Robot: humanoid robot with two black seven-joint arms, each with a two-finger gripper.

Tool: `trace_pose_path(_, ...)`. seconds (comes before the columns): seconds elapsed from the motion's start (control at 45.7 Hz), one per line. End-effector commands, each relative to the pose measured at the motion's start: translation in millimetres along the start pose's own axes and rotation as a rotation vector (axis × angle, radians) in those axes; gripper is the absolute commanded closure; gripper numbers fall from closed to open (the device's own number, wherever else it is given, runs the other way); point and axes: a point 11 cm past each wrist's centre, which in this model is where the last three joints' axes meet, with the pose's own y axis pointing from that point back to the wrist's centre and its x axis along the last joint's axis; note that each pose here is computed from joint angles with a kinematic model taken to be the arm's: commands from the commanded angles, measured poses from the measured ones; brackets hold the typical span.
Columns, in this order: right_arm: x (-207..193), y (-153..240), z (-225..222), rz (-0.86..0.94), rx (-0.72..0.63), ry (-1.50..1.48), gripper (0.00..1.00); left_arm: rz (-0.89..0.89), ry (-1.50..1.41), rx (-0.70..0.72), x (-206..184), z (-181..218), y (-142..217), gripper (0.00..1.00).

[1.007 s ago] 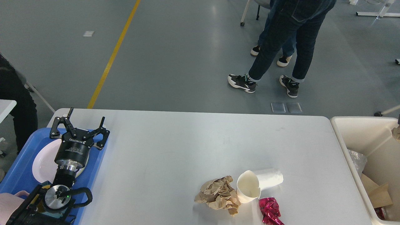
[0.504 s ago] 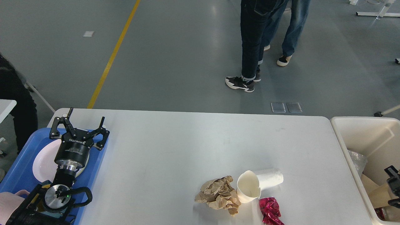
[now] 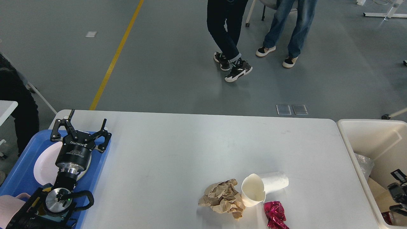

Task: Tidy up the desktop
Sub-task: 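Release the bread roll into the bin and raise the right gripper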

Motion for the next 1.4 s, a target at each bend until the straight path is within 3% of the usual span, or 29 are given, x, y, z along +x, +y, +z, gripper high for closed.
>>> trace_pose_path(0.0,-1.1,0.5,-2.4,0.0,0.003,-0.005,0.0,0.0,0.0,0.0,0.0,0.0,0.0,0.04)
trace_pose_path(0.35,20.9,7.2,-36.6,-0.006,0.06,-0.043,0.0,0.0,0.0,0.0,0.0,0.0,0.0,0.04)
trace_pose_path(0.657,88.5,51.1,-141.4,-0.11,0.245,-0.001,0.0,0.0,0.0,0.0,0.0,0.0,0.0,0.04)
trace_pose_path(0.832,107.2,112.1,-215.2,-0.224,0.346,0.275,0.0,0.0,0.0,0.0,0.0,0.0,0.0,0.03)
trace_pose_path(0.963,120.0,191.0,-266.0,-0.312,0.439,0.458,0.0,0.0,0.0,0.0,0.0,0.0,0.0,0.04)
trace_pose_path(1.204,112.3,340.3,-291.6,-0.39,0.539,0.773,0.0,0.0,0.0,0.0,0.0,0.0,0.0,0.04)
trace_pose_path(1.379,91.0,387.7,-273.7,-0.571,0.501,0.957,0.0,0.002,0.0,0.0,0.2,0.0,0.0,0.04)
